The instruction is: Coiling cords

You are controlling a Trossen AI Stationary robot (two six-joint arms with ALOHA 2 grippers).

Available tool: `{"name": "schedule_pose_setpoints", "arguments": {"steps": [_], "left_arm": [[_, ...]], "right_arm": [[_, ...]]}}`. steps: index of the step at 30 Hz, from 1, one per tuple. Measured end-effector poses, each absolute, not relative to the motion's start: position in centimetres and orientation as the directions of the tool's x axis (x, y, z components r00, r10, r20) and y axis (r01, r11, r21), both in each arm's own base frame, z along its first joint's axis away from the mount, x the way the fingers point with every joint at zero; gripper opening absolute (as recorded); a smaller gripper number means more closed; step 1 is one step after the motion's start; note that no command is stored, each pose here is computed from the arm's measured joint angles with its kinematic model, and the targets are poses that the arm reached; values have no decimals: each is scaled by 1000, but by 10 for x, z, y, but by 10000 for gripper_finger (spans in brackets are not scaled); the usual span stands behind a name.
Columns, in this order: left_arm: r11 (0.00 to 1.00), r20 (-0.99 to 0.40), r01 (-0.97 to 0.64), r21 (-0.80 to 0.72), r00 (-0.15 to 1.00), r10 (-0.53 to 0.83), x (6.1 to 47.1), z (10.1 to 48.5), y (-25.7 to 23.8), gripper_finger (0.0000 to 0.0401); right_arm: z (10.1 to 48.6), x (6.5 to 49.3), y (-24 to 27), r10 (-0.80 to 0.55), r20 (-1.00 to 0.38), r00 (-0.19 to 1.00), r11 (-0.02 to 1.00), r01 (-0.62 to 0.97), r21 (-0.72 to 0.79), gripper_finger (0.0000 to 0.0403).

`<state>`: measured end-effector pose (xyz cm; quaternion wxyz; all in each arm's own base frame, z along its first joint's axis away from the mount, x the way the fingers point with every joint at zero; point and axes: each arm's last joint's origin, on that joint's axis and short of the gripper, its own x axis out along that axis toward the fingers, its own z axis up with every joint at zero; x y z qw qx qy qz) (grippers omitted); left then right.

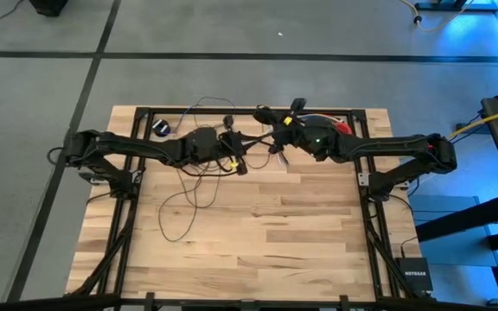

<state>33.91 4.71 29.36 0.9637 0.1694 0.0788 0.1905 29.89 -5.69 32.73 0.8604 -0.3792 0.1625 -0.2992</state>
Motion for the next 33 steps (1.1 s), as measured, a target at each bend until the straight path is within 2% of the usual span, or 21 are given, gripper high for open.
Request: {"name": "schedule_pose_setpoints", "arguments": {"steps": [3,6,11,15,19,23,27,33], "left_arm": [[849,-146,-384,362,876,459,334,291,47,28],[840,-242,-400,366,831,501,335,276,57,63],[816,-286,-455,357,778,559,347,247,85,131],[819,-286,-448,359,782,553,356,224,109,163],[846,-163,-439,303,851,500,355,228,124,166],[838,-87,-416,354,877,473,347,228,139,156],[885,-116,-326,332,917,381,346,223,144,148],[900,-176,-281,334,919,352,346,217,141,143]], "right_arm": [[331,295,-56,-634,-51,772,536,390,-749,5],[333,292,-55,-632,-53,773,540,391,-745,5],[335,291,-55,-620,-48,783,556,395,-731,5],[337,292,-54,-599,-22,801,566,403,-719,5],[336,292,-54,-598,-39,800,568,389,-725,5],[334,292,-55,-599,-50,799,569,381,-729,5],[335,292,-55,-599,-40,800,568,389,-725,5],[336,292,-55,-599,-31,801,567,396,-722,5]]}}
